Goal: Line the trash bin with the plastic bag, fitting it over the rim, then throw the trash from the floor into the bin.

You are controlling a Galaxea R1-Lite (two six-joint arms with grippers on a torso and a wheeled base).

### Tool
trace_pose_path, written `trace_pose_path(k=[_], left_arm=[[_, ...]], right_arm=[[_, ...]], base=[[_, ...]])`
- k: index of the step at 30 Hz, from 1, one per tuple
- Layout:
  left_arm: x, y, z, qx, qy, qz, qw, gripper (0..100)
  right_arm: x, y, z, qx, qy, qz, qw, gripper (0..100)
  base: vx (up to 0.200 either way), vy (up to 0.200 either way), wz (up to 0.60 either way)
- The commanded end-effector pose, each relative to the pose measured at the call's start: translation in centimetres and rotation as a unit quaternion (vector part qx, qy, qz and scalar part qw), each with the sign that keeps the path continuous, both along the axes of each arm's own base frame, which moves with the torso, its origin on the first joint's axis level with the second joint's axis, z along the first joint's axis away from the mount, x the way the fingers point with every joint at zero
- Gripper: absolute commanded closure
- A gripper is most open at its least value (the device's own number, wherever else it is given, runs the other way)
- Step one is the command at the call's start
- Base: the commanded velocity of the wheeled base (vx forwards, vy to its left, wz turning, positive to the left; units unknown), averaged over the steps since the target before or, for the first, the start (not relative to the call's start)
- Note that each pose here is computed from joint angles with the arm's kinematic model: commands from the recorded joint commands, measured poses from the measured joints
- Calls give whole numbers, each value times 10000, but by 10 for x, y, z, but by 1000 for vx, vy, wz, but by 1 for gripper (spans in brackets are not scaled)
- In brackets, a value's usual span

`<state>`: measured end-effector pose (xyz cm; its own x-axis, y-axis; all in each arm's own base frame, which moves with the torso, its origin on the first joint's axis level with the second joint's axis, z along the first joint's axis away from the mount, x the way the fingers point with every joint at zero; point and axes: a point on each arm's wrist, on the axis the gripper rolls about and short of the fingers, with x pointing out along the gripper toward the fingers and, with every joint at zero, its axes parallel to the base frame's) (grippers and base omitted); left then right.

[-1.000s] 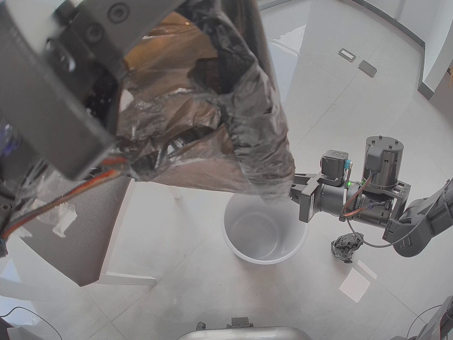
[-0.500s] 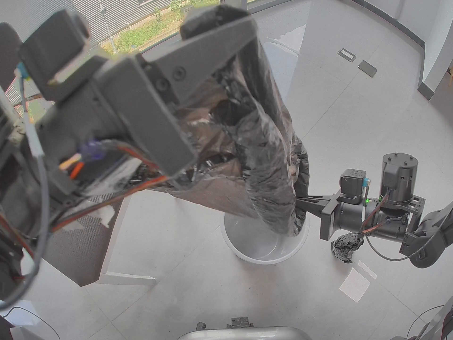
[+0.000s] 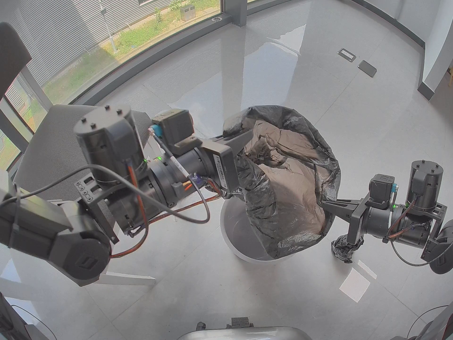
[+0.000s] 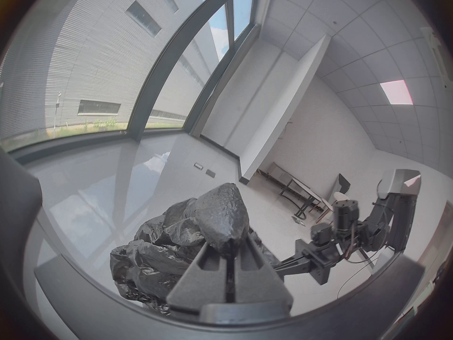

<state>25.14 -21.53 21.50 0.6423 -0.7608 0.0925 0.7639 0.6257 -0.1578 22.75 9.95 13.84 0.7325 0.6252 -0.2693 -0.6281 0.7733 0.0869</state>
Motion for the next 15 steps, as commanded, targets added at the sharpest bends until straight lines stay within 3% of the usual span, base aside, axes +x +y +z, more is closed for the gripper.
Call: trace_pose_path(k=[1,8,15], left_arm=[[22,-9,-29,221,337,101,9991,100],[40,-17,-49,-62,761,147,9970,100],[48,-21,-64,9,944,138,9954,100]], right_arm=[[6,-1,-11,-107,187,-56,9998,100],[7,1,-19,-201,296,-9,9994,100],[1,-1,-27,-317,455,33,9985,100]], base=[[0,0,0],[0,0,0],[0,0,0]])
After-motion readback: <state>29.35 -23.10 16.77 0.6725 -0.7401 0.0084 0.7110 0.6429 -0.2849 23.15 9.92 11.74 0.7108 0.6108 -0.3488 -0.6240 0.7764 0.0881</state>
